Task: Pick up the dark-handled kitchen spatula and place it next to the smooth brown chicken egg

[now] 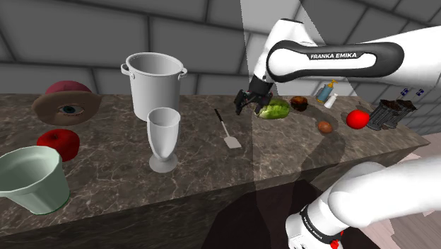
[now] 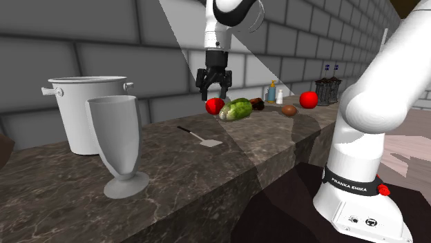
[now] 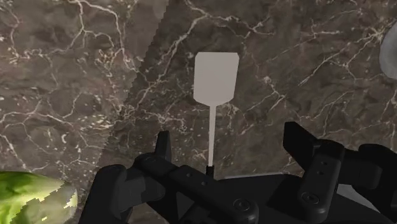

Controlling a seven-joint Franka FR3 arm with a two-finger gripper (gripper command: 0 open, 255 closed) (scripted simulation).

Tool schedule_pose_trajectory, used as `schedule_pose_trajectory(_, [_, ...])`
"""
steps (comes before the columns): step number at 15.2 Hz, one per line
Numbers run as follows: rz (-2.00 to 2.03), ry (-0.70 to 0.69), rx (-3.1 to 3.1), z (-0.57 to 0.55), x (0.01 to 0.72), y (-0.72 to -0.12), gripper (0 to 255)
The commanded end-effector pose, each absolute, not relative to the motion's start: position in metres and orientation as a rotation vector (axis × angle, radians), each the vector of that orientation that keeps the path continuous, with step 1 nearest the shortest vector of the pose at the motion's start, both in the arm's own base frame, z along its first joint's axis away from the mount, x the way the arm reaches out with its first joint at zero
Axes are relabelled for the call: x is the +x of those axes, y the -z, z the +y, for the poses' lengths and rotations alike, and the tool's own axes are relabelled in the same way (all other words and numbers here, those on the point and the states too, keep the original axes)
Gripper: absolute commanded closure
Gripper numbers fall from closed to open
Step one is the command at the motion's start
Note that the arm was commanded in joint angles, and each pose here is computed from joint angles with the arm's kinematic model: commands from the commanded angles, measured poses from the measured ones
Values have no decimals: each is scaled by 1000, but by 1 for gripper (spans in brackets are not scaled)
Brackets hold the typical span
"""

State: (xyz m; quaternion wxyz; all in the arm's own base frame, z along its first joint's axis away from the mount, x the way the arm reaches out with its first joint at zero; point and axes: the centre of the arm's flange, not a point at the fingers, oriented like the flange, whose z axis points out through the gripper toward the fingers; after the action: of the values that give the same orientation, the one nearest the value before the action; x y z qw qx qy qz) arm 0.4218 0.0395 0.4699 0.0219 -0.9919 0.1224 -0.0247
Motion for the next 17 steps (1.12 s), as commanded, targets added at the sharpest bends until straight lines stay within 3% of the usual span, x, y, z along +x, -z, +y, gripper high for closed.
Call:
schedule_pose_trajectory(1, [403, 84, -3079, 39, 439, -449, 0])
schedule_pose_trajectory(10, [513, 103, -3106, 39, 519, -362, 0])
schedule_pose_trajectory(17, [518, 103, -3108, 38, 525, -327, 0])
